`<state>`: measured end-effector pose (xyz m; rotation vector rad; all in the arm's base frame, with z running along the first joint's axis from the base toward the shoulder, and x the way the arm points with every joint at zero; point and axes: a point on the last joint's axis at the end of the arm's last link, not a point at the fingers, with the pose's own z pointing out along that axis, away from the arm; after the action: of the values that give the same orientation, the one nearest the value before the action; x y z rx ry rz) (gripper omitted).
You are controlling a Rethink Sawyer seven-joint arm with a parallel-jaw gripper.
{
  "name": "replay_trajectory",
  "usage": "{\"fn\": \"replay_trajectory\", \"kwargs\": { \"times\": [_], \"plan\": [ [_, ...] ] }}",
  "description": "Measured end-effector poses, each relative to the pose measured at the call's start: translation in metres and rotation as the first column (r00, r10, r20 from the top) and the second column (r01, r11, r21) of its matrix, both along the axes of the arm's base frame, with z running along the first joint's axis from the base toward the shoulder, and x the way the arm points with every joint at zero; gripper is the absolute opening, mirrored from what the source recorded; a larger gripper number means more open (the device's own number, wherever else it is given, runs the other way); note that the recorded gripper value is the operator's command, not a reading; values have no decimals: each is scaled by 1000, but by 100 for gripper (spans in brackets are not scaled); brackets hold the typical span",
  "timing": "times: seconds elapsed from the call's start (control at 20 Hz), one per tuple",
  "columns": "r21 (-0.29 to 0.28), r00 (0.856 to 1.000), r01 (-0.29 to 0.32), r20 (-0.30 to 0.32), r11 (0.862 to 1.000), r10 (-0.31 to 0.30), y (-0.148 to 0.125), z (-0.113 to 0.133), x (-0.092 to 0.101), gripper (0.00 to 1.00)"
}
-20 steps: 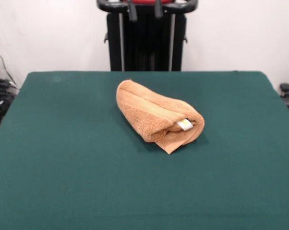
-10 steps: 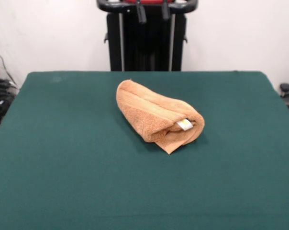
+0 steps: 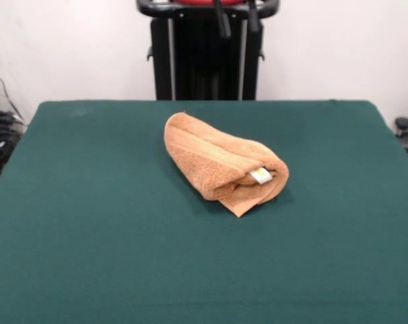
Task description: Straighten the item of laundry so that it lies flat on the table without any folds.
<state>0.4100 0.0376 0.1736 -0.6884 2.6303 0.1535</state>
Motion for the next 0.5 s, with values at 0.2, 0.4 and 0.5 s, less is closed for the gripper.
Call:
{"fn": "replay_trajectory", "kwargs": {
  "times": [0.2,0.4,0.5],
  "plan": [
    [-69,981,-159,-122,985,150,21,-14,4,100],
    [-77,937,-281,-238,957,256,34,-29,6,100],
    [-59,909,-334,-282,941,306,42,-36,6,100]
  ]
}}
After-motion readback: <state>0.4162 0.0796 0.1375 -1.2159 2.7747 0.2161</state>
